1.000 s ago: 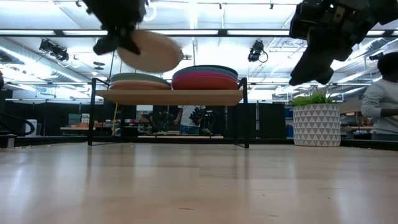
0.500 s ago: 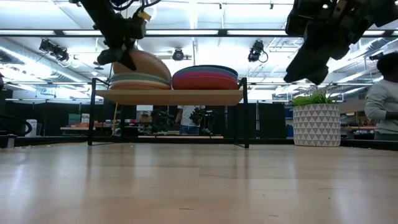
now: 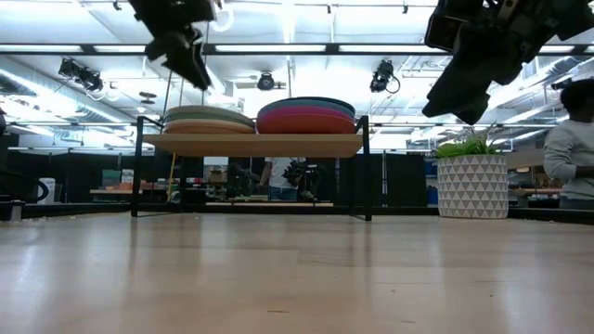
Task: Place and stack plates onto a shelf
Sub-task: Return to Home Position
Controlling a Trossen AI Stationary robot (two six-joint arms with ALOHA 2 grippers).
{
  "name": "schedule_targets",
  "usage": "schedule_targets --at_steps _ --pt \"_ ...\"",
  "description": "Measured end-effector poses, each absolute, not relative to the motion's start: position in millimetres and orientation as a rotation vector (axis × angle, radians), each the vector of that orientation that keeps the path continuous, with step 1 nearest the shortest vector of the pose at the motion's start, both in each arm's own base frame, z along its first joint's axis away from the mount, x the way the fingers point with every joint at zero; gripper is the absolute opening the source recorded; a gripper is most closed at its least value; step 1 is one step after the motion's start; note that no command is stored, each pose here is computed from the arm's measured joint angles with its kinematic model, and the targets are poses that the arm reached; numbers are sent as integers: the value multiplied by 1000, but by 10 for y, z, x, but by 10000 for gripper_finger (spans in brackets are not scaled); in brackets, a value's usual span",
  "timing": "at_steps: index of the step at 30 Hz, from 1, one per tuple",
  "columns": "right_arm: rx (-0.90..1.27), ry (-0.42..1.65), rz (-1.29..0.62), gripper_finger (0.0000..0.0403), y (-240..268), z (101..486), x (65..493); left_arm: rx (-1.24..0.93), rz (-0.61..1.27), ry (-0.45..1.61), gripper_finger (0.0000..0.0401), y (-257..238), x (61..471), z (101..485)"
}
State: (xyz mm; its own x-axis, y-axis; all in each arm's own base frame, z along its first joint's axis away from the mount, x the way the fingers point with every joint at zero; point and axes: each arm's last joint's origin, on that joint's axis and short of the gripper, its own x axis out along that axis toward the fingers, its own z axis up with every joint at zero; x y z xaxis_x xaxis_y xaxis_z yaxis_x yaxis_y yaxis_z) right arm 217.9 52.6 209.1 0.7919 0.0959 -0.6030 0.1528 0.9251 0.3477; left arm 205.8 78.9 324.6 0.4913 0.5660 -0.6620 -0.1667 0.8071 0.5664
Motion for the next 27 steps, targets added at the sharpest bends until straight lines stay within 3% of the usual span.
schedule_targets --at_steps 3,9,15,20,27 --pt "392 663 -30 118 526 2090 2177 392 458 870 217 794 2000 3378" --pt "229 636 -4 118 482 2127 2167 250 228 489 201 666 1842 3442" --pt "145 477 -62 106 310 2306 2041 197 250 205 170 506 1580 3118" --pt "153 277 -16 93 122 2213 1876 170 203 29 153 357 1488 2816" --pt "244 155 -113 75 -148 1947 1588 219 263 -31 142 193 1415 2476"
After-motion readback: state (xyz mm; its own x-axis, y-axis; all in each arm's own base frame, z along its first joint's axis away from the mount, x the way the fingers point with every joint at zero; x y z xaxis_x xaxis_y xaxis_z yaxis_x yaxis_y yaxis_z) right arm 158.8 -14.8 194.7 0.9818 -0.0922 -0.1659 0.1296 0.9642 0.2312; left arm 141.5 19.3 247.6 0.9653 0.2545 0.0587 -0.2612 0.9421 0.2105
